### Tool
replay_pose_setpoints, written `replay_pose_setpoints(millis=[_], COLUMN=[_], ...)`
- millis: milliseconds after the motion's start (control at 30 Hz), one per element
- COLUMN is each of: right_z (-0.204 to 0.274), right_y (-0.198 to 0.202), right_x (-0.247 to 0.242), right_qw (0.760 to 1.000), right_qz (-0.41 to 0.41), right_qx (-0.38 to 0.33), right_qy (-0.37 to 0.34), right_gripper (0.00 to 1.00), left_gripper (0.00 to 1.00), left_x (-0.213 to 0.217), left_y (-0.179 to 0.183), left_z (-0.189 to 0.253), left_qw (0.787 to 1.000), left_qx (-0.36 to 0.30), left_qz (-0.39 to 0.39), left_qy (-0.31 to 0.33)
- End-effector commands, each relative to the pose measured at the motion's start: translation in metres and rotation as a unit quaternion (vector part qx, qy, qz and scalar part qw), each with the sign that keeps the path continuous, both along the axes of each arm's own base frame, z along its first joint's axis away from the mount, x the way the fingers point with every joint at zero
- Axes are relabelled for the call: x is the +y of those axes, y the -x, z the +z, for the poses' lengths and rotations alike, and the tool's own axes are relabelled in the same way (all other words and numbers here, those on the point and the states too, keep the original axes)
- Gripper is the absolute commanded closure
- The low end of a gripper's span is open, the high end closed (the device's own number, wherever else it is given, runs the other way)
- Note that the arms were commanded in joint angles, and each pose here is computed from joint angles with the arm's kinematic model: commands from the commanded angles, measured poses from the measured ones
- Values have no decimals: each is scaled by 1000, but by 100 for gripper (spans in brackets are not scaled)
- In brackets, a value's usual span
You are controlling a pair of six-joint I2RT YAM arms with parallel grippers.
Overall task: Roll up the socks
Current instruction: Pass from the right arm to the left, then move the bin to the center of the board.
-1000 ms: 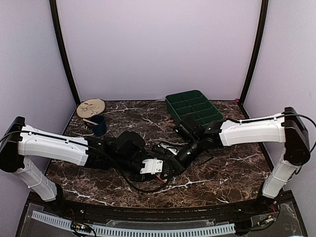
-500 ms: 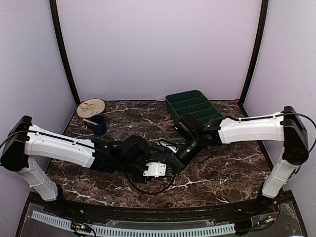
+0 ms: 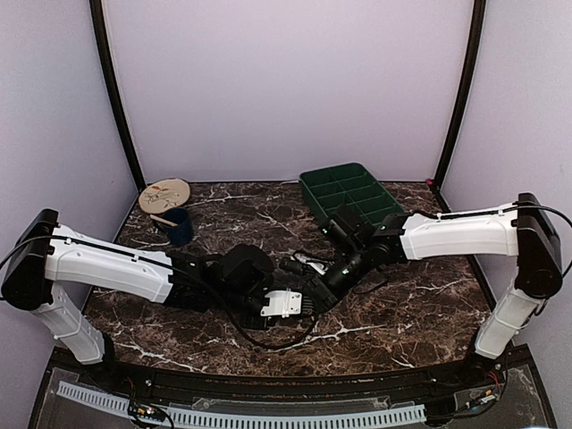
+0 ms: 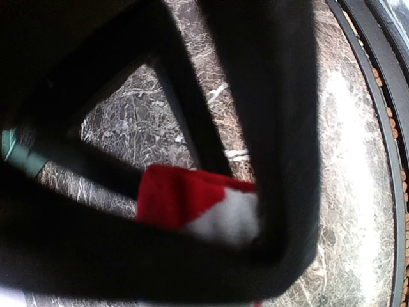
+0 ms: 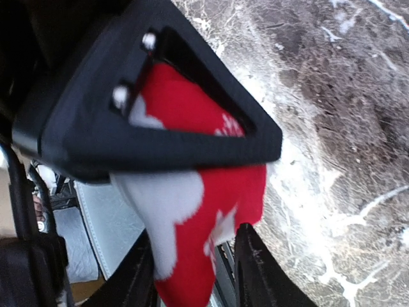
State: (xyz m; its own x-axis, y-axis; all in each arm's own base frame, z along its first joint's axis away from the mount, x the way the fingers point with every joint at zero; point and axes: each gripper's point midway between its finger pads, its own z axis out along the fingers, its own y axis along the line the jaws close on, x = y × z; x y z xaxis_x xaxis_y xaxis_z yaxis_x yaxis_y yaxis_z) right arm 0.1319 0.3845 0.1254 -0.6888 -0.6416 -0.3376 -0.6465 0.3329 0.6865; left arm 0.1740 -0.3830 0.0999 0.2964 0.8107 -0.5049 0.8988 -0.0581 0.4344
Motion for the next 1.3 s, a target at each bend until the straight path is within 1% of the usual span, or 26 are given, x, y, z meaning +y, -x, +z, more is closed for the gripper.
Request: replay_pose_setpoints(millis=[0,33,100,167,267,333,400,533,667,733,833,933,1033,1067,1267], right_z=[12,10,21,24,27,32,35,44,39,43,33,20,10,7,-12], right_y=[-14,-18,-27,-39,-62,-82,-106,-163,-220,-247,-277,-299,-316,-320,-333], right_x=[-11,-14,-22,-30,-43,-50,-59,-80,-94,-93,-93,-95,-100,-102,-104], right_qw=[999,999,997,995,988,980,969,932,899,885,873,858,845,842,844], right_qz=[-31,-39,-59,-83,-131,-166,-209,-294,-345,-355,-349,-339,-341,-344,-332], right_qx=[-26,-27,-42,-54,-83,-104,-127,-190,-221,-244,-260,-278,-292,-294,-285], right_qy=[-10,-5,-10,-5,12,25,44,100,157,175,221,268,290,294,309], right_gripper=[63,63,62,59,57,55,55,55,55,54,53,53,52,52,52], left_gripper=[96,96,96,96,96,96,96,96,97,97,97,97,97,97,97], left_x=[5,7,12,18,26,28,31,31,31,32,34,36,39,40,45], left_y=[-17,-22,-35,-51,-72,-81,-87,-98,-109,-114,-120,-122,-121,-121,-120], left_z=[11,13,18,27,40,44,44,47,48,50,53,56,57,57,54], left_qw=[998,998,994,988,979,975,972,964,953,949,944,941,939,938,936], left_qx=[14,18,33,51,67,73,78,90,111,115,118,123,126,128,132], left_qz=[53,65,98,134,177,194,207,233,264,275,288,296,301,303,310], left_qy=[15,19,32,53,79,83,76,86,100,102,106,108,108,108,102])
